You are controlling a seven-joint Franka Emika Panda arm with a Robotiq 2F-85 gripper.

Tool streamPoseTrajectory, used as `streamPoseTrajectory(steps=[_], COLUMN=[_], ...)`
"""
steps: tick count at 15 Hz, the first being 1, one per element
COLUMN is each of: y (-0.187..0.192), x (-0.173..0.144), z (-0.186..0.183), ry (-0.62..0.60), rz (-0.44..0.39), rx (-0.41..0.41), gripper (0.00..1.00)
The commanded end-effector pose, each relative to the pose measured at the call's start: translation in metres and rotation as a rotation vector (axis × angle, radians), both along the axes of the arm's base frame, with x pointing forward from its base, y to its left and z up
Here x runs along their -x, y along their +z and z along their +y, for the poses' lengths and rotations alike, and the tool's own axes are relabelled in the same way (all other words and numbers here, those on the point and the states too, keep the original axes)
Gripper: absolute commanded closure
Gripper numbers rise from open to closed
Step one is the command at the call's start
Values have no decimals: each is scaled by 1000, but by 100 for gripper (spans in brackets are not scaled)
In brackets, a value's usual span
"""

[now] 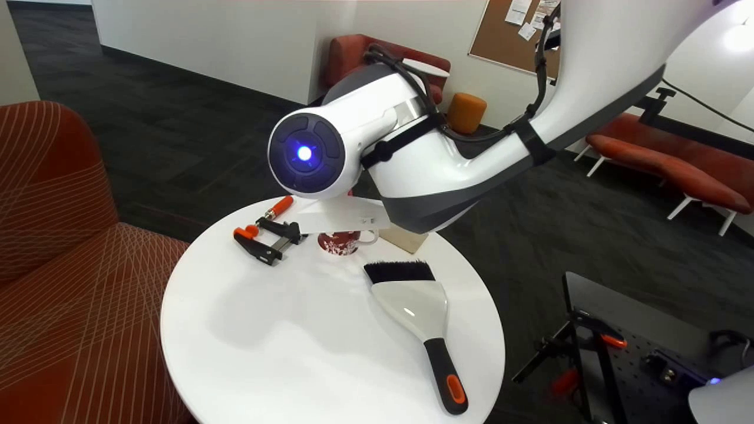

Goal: Put the marker in the mug

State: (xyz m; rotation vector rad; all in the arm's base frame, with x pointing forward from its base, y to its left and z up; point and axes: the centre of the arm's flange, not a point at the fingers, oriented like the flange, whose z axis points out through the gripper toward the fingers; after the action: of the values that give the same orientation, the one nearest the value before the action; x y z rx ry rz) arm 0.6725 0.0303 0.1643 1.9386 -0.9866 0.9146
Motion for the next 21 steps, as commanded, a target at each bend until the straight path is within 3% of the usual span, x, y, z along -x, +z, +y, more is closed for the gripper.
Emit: streamPoseTrajectory(steps=[1, 7, 8, 10, 16, 21], y=[-9, -31, -33, -35, -5, 47], x=[-6, -5, -4, -3, 7, 14], z=[3, 9, 9, 9, 14, 19], ry=[-20, -21, -22, -23, -16, 6], rz=[-9, 27, 34, 37, -3, -44], rx=[26, 26, 28, 35, 31, 10], gripper=[95, 95, 56, 49, 2, 0])
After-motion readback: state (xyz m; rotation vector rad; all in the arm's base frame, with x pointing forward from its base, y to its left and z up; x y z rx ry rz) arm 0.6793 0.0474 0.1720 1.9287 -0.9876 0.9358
